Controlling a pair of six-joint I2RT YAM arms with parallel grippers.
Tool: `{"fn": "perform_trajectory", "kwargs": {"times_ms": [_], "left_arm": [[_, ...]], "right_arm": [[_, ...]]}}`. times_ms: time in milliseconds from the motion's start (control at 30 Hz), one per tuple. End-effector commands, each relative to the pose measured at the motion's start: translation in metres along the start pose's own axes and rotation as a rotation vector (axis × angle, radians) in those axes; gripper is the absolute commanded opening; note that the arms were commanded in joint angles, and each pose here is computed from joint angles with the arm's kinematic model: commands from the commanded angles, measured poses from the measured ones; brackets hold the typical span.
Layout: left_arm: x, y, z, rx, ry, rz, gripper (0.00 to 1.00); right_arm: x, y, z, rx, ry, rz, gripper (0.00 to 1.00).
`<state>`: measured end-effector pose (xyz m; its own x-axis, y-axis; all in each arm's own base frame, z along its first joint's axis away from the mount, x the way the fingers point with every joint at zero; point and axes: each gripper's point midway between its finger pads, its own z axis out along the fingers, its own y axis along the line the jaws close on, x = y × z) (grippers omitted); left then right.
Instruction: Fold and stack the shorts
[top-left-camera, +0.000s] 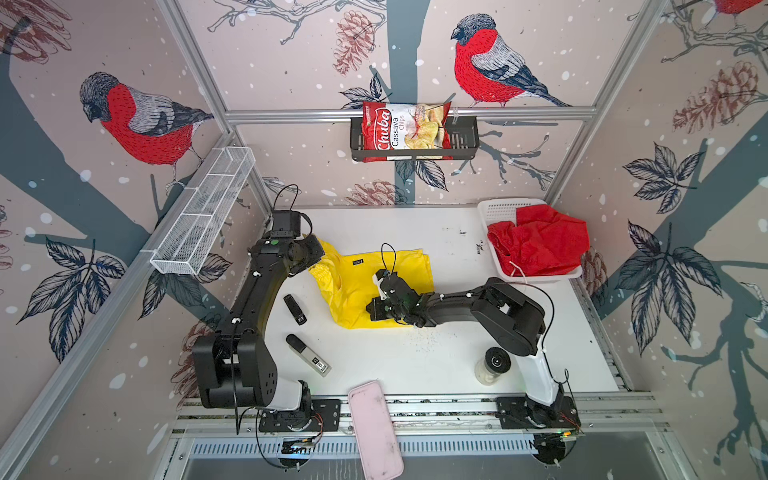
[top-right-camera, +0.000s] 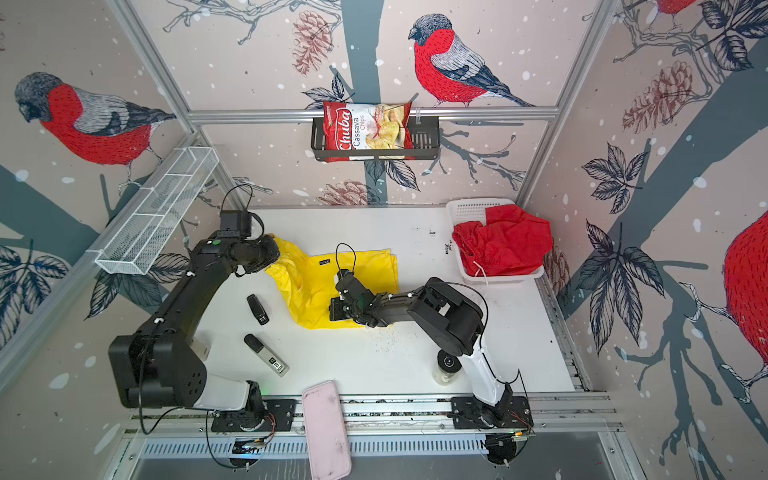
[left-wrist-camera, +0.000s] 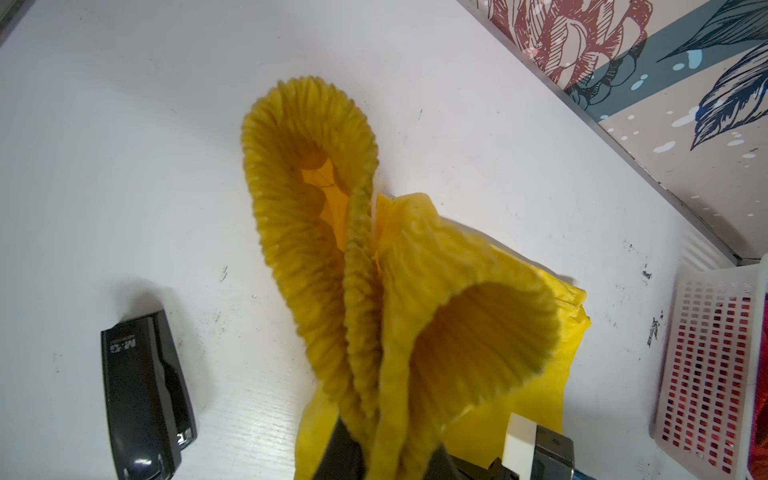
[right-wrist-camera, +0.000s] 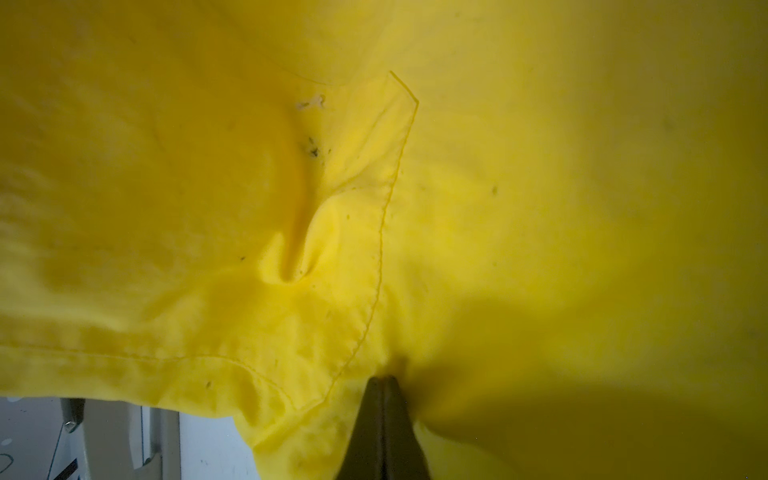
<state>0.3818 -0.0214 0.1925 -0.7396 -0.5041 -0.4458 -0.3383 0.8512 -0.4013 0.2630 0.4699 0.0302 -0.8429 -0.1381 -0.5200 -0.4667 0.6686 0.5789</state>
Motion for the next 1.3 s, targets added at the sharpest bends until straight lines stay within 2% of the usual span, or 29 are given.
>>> {"fn": "perform_trajectory", "kwargs": {"times_ms": [0,167,367,533,700,833,1000,1267], "left_arm": [[-0.002,-0.006,-0.006,0.011,-0.003,0.007,0.0],[-0.008,-0.017,-0.016,0.035,-0.01,0.013,0.0],[-0.014,-0.035,-0.027,0.046,-0.026,0.044,0.0],[-0.01,-0.046,-0.021,0.024,0.003,0.093,0.0],[-0.005,-0.054,-0.011,0.014,0.028,0.122,0.0],[-0.006,-0.054,-0.005,-0.003,0.036,0.13,0.0],[-0.016,-0.049,-0.008,-0.058,0.012,0.149,0.0],[-0.024,-0.046,-0.01,-0.094,-0.007,0.159,0.0]], "right_arm": [[-0.029,0.01,-0.004,-0.023,-0.059,-0.018,0.03],[-0.046,0.013,0.01,-0.02,-0.08,-0.022,0.03],[-0.041,-0.002,0.048,-0.019,-0.039,0.005,0.02],[-0.03,-0.002,0.069,-0.088,0.0,0.033,0.02],[-0.026,0.017,0.069,-0.141,0.01,0.016,0.02],[-0.041,0.026,0.039,-0.169,-0.058,-0.007,0.02],[-0.065,0.01,-0.037,-0.131,-0.181,-0.03,0.02],[-0.032,-0.068,-0.116,0.109,-0.24,0.001,0.01]]}}
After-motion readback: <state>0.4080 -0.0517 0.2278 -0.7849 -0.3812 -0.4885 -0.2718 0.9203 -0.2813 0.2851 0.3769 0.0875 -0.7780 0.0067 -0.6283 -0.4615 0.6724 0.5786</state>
